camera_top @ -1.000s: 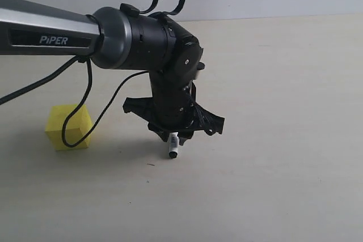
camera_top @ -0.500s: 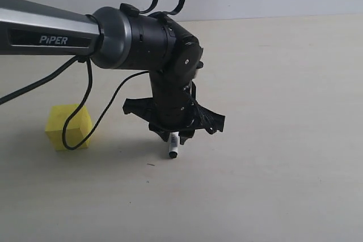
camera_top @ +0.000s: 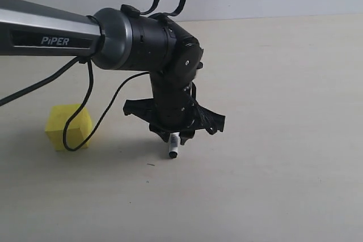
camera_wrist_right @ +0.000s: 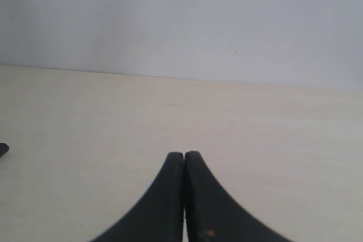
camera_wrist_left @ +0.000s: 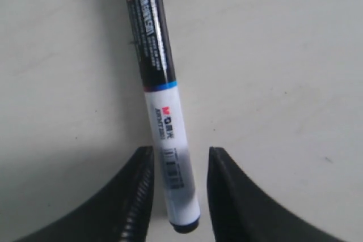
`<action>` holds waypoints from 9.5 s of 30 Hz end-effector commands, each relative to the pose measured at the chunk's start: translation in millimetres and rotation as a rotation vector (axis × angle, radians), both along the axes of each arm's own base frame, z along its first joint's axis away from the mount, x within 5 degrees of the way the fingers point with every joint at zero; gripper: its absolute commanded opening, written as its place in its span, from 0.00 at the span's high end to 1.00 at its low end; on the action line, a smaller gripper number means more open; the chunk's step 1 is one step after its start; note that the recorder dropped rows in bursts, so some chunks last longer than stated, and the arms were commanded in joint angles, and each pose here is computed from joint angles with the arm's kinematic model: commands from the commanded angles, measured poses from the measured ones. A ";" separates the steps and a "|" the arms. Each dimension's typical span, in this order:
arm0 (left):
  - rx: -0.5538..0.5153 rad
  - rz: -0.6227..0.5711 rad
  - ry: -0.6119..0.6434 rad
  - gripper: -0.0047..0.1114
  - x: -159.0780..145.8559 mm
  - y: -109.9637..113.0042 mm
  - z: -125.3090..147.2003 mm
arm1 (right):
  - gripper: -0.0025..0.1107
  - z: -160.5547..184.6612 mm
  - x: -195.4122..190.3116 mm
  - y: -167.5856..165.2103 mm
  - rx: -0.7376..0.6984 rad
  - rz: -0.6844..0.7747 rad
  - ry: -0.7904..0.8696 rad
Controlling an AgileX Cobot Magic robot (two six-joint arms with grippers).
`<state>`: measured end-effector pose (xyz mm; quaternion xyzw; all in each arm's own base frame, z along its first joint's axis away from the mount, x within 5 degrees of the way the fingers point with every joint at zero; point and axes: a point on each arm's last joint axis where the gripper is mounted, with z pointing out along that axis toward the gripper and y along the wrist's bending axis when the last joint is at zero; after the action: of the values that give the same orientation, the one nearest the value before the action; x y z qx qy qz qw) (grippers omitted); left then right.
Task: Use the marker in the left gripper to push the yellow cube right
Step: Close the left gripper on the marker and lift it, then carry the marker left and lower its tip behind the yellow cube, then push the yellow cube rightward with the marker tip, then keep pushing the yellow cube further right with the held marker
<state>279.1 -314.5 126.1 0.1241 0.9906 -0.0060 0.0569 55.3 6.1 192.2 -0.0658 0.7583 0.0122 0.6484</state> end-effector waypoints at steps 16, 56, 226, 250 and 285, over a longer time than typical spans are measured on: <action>0.024 -0.019 0.006 0.90 0.7 0.8 -4.1 | 0.98 -0.5 -0.2 -0.2 0.001 -0.004 -0.010; 0.533 -0.813 -0.122 0.96 -44.7 308.8 82.6 | 0.98 -0.4 -0.2 -0.1 0.009 -0.004 -0.009; 0.200 -1.287 -0.211 0.96 21.0 174.0 -1.5 | 0.98 -0.4 -0.2 0.0 0.013 -0.004 -0.009; 0.163 -1.394 -0.305 0.96 2.8 100.4 2.2 | 0.98 -0.4 -0.2 0.0 0.013 -0.004 -0.009; 0.122 -1.260 -0.220 0.96 11.5 87.6 7.1 | 0.98 -0.4 -0.2 0.0 0.013 -0.004 -0.009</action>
<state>291.2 -223.1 133.8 0.6874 0.7132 0.0331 0.1331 55.3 6.3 192.3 -0.0625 0.7579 0.0162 0.6491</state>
